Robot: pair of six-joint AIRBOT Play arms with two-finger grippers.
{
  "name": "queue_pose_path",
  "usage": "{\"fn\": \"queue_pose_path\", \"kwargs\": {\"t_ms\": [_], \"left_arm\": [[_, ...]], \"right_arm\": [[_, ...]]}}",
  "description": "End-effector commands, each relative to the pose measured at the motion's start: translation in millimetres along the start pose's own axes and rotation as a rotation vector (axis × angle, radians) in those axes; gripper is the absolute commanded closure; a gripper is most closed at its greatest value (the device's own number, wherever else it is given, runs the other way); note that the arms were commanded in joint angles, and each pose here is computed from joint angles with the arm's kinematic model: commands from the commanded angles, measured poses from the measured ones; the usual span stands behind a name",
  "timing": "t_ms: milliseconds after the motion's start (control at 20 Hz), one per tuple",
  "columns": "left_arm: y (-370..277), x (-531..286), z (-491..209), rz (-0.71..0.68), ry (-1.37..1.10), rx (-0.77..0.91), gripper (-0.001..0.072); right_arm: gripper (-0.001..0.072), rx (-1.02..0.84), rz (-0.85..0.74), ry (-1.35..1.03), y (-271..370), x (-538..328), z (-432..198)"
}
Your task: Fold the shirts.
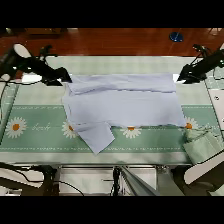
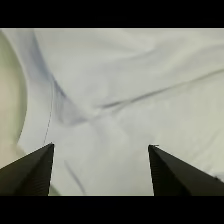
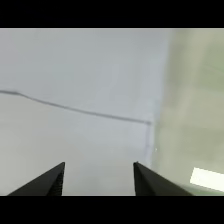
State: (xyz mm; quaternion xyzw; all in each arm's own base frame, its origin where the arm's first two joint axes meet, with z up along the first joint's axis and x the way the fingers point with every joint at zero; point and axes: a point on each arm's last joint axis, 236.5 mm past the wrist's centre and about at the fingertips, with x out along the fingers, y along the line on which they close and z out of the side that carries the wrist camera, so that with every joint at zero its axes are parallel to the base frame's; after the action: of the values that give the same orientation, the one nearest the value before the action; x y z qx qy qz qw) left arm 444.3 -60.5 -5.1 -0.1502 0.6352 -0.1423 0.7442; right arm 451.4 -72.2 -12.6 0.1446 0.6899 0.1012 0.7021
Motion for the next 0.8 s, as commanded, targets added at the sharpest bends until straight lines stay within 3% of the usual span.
{"fn": "queue_pose_path", "kwargs": {"t_ms": [0, 250, 400, 750], "left_arm": [[15, -41, -64, -0.031, 0.145, -0.010, -0.0002], [23, 8, -185, -0.086, 0.236, -0.183, -0.0008], [1, 26, -236, -0.184, 0.299, -0.221, -0.0008], [-15, 59, -231, -0.215, 0.199, -0.258, -0.0006]], "right_arm": [[0.0193, 0.116, -0.051, 0.080, -40, -38, -53], [0.0194, 0.237, 0.215, -0.018, -32, -46, -92], [0.0198, 0.271, 0.225, -0.036, -38, -46, -106], [0.0232, 0.268, 0.204, -0.045, -41, -47, -107]]}}
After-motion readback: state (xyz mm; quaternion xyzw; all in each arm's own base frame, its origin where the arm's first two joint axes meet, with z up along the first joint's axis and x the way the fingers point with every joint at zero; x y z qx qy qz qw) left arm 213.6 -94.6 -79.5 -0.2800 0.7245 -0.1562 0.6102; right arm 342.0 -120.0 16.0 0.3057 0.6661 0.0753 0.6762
